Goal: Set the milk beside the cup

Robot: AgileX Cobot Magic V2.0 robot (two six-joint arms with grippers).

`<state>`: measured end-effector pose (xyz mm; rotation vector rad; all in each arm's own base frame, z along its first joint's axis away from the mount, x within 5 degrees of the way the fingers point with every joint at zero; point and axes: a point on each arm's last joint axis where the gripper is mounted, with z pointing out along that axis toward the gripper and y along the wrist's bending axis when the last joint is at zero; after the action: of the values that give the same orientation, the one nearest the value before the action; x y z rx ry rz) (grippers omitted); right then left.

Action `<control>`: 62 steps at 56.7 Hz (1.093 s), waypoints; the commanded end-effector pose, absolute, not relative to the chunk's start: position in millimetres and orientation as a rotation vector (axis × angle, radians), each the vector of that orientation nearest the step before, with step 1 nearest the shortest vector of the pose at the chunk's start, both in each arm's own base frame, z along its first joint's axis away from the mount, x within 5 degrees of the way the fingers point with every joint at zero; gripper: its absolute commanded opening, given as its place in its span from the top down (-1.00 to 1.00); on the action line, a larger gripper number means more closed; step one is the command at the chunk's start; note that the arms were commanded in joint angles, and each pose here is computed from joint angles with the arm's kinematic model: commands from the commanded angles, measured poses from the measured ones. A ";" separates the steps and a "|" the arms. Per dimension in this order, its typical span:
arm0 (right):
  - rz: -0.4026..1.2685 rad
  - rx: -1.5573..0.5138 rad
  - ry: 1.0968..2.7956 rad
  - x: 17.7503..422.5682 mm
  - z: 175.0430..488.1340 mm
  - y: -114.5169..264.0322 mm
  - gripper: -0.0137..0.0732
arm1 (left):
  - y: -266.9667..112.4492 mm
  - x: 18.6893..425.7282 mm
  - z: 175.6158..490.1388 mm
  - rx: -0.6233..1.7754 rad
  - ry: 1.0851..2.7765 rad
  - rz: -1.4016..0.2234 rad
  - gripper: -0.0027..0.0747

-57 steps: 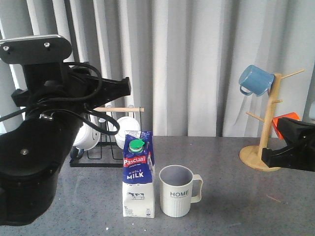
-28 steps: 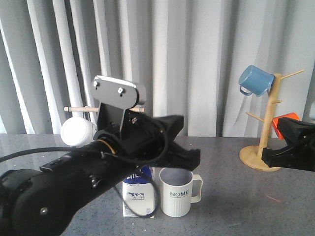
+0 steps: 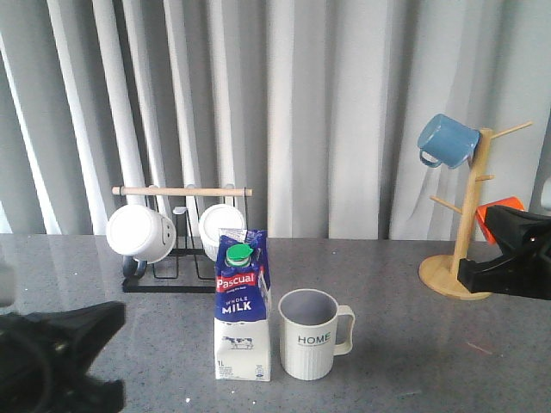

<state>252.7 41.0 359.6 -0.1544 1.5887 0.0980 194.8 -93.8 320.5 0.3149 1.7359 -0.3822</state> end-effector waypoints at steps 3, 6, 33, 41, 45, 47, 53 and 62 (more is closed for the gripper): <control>0.093 -0.142 1.464 247.9 382.3 38.5 0.70 | -62.5 164.1 318.4 0.215 1.570 -0.334 0.95; 0.093 -0.142 1.464 247.9 382.3 38.5 0.70 | -51.2 150.6 306.5 0.187 1.569 -0.307 0.95; 0.093 -0.142 1.464 247.9 382.3 38.5 0.70 | -6.5 77.5 233.9 0.080 1.451 -0.048 0.95; 0.093 -0.142 1.464 247.9 382.3 38.5 0.70 | -1.7 67.5 225.6 0.038 1.411 -0.002 0.95; 0.093 -0.142 1.464 247.9 382.3 38.5 0.70 | -0.1 63.2 223.0 0.027 1.396 0.028 0.95; 0.093 -0.142 1.464 247.9 382.3 38.5 0.70 | 0.5 60.9 223.0 0.031 1.388 0.050 0.95; 0.093 -0.142 1.464 247.9 382.3 38.5 0.70 | 1.3 56.6 222.0 0.037 1.382 0.090 0.95; 0.093 -0.142 1.464 247.9 382.3 38.5 0.70 | 1.8 53.5 216.7 0.017 1.424 0.077 0.95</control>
<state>252.7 41.0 359.6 -0.1544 1.5887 0.0980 56.4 1.7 208.1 0.0392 1.4727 0.0935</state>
